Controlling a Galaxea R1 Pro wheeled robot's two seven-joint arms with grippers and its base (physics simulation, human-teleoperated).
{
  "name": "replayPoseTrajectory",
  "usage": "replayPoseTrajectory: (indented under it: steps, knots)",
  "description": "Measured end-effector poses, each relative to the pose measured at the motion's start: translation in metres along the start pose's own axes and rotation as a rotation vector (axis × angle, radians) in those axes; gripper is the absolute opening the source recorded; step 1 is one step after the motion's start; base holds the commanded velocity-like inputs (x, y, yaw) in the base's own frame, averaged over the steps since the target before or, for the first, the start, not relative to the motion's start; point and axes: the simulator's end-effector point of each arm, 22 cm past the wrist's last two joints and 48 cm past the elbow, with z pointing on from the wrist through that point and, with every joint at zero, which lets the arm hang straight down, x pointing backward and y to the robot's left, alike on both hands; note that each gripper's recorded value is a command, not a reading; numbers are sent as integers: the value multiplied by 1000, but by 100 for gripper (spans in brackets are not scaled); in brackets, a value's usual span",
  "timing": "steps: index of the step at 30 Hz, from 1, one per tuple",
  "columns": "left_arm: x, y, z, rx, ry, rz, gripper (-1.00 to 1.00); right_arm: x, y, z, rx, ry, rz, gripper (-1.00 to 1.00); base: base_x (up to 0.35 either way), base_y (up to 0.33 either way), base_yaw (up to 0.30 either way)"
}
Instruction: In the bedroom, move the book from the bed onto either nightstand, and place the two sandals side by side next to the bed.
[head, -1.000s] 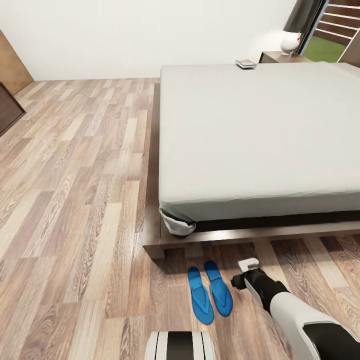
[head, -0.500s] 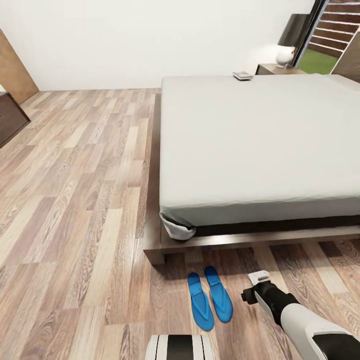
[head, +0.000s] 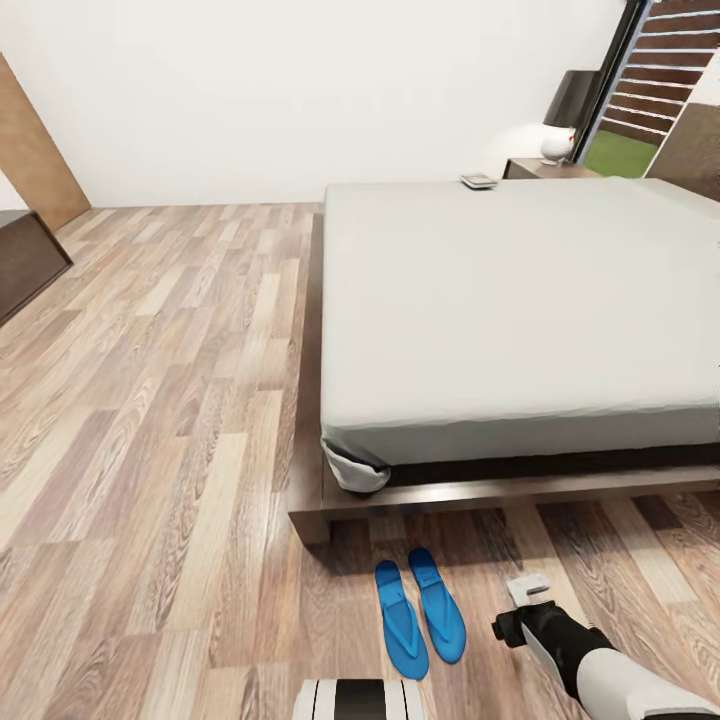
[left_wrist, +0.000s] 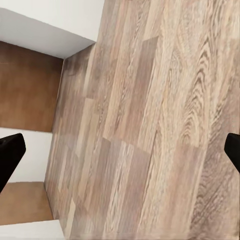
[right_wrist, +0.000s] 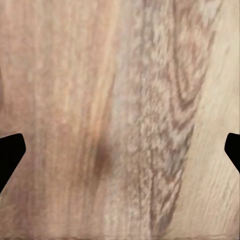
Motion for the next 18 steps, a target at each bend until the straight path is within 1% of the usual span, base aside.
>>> replayPoseTrajectory:
  steps: [1, 3, 5, 6, 7, 10, 13, 16, 17, 18]
  knots:
    - [-1, 1, 0, 0, -2, -3, 100, -2, -1, -1, 1, -4, 1, 100, 0, 0, 0]
    - [12, -3, -6, 11, 10, 7, 100, 5, -3, -3, 6, -1, 3, 100, 0, 0, 0]
    - [24, -16, -14, 33, 22, 11, 100, 10, -6, -4, 11, -2, 5, 100, 0, 0, 0]
    - [30, -27, -18, 49, 30, 13, 100, 13, -6, -4, 12, -1, 6, 100, 0, 0, 0]
    - [30, -27, -18, 50, 30, 12, 100, 13, -6, -4, 12, -1, 6, 100, 0, 0, 0]
    - [47, -74, -39, 114, 52, 4, 100, 24, -6, -2, 13, 7, 11, 100, 0, 0, 0]
    - [59, -120, -63, 179, 71, -17, 100, 38, -5, -3, 11, 17, 33, 100, 0, 0, 0]
    - [76, -147, -85, 224, 91, -23, 100, 55, -4, -5, 8, 30, 68, 100, 0, 0, 0]
    - [81, -152, -90, 235, 97, -21, 100, 60, -5, -5, 8, 31, 81, 100, 0, 0, 0]
    - [80, -152, -91, 235, 95, -25, 100, 58, -5, -6, 8, 27, 82, 100, 0, 0, 0]
